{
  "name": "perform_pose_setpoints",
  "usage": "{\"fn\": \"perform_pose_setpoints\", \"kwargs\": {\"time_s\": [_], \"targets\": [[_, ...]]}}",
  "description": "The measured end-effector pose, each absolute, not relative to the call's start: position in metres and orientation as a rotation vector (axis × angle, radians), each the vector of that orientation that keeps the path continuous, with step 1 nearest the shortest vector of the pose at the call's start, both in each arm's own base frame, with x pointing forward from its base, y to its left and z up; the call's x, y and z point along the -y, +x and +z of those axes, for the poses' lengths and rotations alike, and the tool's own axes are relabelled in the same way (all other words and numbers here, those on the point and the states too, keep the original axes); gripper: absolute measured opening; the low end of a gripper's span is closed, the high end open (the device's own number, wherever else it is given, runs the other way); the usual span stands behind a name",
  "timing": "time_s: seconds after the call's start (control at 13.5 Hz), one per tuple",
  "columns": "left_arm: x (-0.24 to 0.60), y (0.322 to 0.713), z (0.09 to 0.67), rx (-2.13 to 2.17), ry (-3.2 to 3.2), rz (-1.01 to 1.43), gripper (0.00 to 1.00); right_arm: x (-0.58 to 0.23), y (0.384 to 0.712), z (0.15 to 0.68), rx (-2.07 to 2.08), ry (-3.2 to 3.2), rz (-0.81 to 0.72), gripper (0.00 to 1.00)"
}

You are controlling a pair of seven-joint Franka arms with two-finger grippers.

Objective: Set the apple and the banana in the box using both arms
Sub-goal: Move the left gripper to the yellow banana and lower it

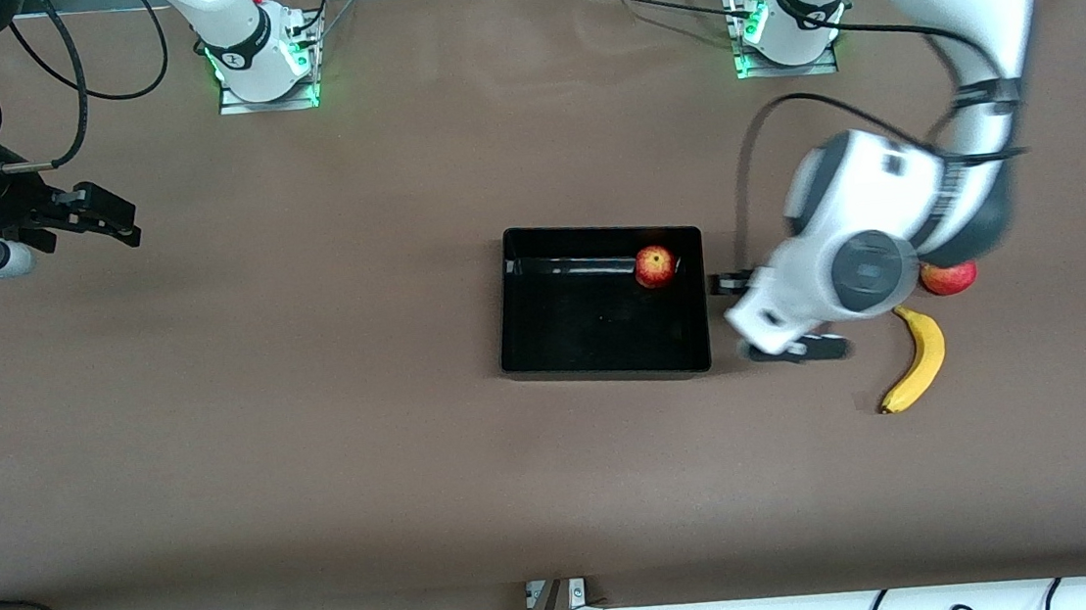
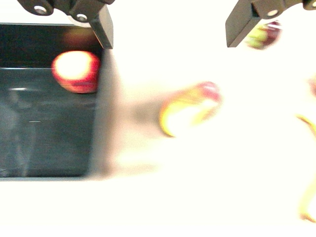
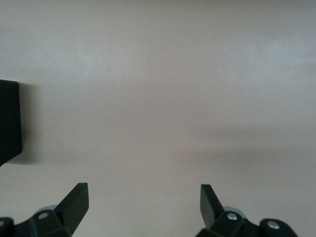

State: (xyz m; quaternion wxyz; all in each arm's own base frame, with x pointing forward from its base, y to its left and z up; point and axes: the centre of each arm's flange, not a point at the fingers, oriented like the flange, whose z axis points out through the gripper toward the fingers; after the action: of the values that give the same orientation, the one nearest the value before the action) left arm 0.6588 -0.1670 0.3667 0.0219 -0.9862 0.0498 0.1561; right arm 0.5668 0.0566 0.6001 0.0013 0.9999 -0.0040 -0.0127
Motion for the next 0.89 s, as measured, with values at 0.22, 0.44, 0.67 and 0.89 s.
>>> {"fn": "perform_pose_setpoints", "kwargs": {"time_s": [0.22,0.44,0.67,0.89], "targets": [[0.067,0.683,0.346,-0.391,-2.972,0.463,1.00,-0.057,0.567,0.600,0.012,3.139,-0.040,1.00],[-0.001,0.709,0.302,-0.672,-2.879,0.330,1.00,-0.057,0.567,0.600,0.012,3.139,-0.038,1.00],[-0.055,0.718,0.233,-0.818,-2.900,0.260,1.00,-0.057,0.567,0.601,0.012,3.139,-0.038,1.00],[-0.076,0.715,0.190,-0.829,-2.929,0.275,1.00,-0.057,0.567,0.601,0.011,3.139,-0.038,1.00]]}}
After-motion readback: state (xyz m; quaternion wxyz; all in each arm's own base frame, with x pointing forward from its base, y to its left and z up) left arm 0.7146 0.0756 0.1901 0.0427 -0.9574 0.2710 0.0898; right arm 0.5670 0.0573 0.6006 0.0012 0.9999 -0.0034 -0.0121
